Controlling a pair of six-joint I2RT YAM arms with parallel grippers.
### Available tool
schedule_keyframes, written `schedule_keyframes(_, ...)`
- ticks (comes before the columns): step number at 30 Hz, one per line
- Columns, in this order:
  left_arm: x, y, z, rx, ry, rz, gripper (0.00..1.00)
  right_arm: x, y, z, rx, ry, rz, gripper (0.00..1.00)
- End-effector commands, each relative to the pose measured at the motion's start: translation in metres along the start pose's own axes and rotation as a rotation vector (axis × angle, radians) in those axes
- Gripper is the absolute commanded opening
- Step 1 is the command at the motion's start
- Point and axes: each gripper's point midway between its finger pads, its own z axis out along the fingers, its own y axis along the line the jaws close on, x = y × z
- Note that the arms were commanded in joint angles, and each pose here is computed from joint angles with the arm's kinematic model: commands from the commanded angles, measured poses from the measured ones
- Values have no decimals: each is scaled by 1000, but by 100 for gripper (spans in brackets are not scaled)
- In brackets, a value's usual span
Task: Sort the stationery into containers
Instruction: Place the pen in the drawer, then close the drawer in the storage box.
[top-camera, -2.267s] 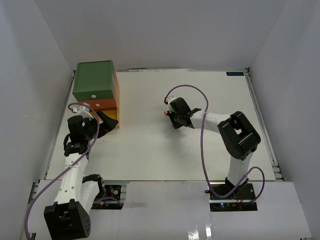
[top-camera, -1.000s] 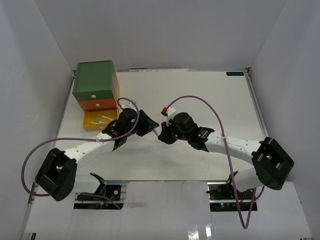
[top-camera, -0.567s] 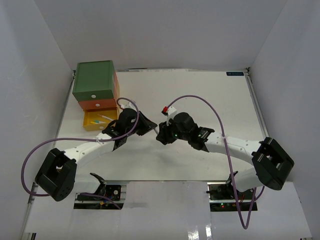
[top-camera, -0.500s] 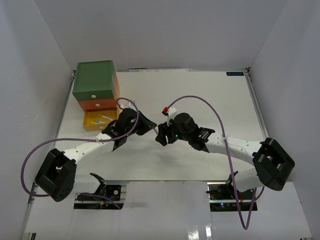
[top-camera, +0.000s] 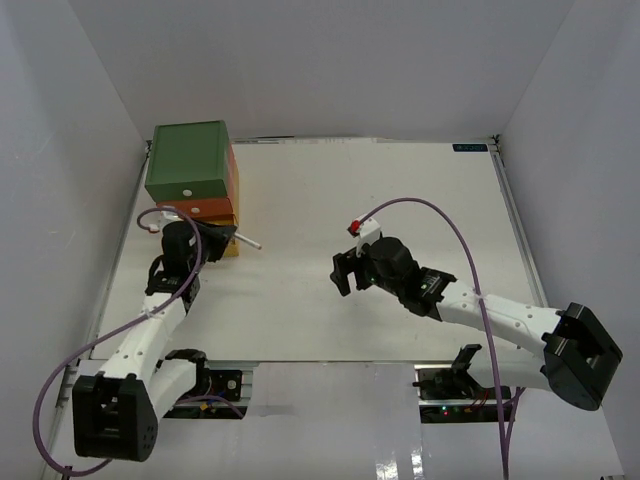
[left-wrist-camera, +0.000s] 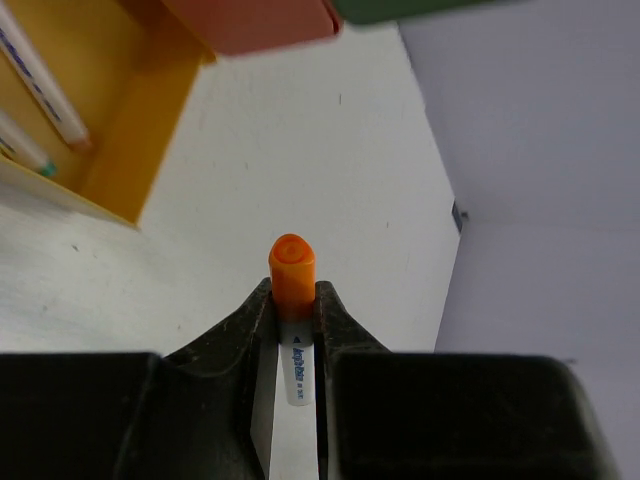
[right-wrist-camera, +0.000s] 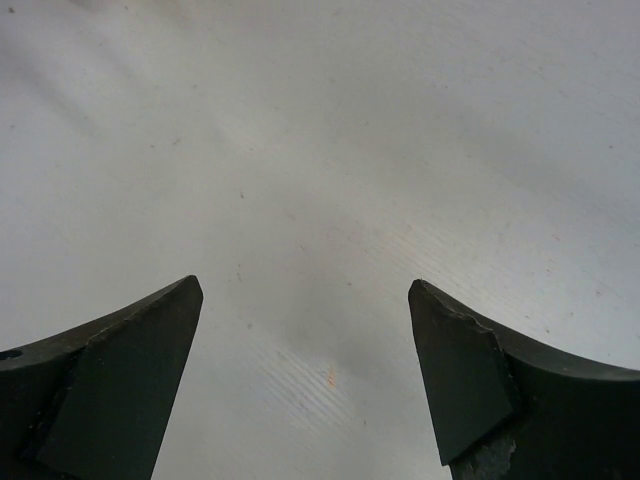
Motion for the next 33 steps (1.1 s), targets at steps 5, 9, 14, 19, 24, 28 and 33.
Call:
schedule_keyframes(5, -80, 40, -11, -80, -191, -138, 15, 5, -34, -15, 155, -46, -55, 90)
schedule_keyframes(9, -103, 45, -3, -78, -225, -188, 23, 13, -42, -18, 182, -54, -68, 90)
schedule_keyframes(14, -113, 51, 16, -105, -203, -220, 35, 22, -45, -20, 184, -52, -75, 90)
schedule_keyframes(19, -121, 53, 26, -130, -202, -222, 55, 27, -47, -21, 187, -45, -86, 90)
schedule_keyframes(24, -120, 57, 30, -136, -183, -220, 65, 34, -48, -22, 179, -34, -87, 90)
schedule_keyframes(28, -114, 55, 21, -129, -163, -148, 66, 37, -46, -22, 171, -29, -89, 90)
schedule_keyframes(33, -94, 77, -1, -200, -129, 2, 65, 42, -47, -23, 167, -30, -89, 91)
